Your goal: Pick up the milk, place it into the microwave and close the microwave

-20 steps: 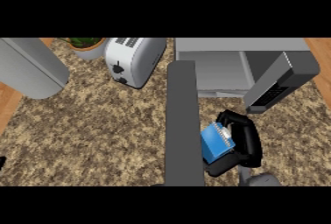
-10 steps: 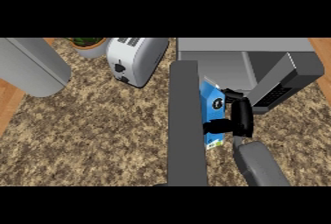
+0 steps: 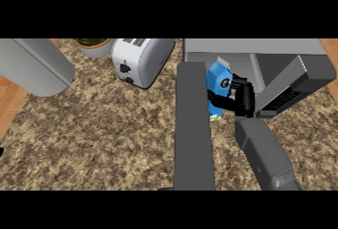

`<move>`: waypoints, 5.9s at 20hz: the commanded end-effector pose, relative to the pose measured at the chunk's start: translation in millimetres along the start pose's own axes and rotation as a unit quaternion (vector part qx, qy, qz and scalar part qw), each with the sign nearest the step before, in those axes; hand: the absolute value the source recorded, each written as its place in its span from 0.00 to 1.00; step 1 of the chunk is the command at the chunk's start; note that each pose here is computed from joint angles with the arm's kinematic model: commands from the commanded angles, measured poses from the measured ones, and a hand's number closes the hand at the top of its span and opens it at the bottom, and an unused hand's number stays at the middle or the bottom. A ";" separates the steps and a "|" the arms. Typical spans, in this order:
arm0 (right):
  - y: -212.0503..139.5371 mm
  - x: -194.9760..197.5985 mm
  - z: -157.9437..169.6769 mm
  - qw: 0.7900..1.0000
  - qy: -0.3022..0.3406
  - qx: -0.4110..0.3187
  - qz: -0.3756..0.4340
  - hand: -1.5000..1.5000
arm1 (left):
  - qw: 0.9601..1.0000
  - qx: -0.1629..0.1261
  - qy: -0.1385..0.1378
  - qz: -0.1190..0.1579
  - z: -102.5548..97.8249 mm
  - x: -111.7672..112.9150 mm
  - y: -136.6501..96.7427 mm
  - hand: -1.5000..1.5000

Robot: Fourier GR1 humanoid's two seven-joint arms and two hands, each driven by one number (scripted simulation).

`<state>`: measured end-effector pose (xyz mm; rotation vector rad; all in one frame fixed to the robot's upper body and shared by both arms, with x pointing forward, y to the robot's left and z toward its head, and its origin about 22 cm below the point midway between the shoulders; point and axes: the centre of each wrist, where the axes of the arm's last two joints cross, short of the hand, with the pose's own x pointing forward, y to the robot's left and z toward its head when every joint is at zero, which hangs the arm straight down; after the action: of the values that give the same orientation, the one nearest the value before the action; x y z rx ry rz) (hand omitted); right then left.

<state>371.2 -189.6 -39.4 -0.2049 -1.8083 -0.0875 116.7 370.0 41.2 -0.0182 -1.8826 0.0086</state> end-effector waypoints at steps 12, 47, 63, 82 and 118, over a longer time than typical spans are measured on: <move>22.9 18.6 -44.5 0.988 -0.081 -0.016 0.131 1.00 | 1.000 -0.009 -0.003 0.006 -16.7 -18.6 18.4 0.00; -65.0 14.4 -59.3 0.919 -0.048 -0.144 0.364 1.00 | 0.999 -0.045 0.008 0.018 -48.0 -37.2 2.9 0.00; -32.3 16.9 -58.6 0.913 -0.078 -0.129 0.378 0.00 | 0.999 -0.051 0.006 0.011 -57.2 -46.3 2.7 0.00; -26.0 16.1 -56.6 0.934 -0.074 -0.088 0.339 0.00 | 0.999 -0.050 0.000 0.011 -52.9 -48.7 2.8 0.00; -13.6 -69.3 94.5 0.996 -0.051 0.073 -0.028 0.00 | 0.978 -0.190 0.031 0.078 -28.3 -49.3 -60.9 0.00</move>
<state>308.8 -195.2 -125.1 -0.1375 -1.8712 0.0273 151.6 319.3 0.8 -0.3771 -1.8045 -0.2110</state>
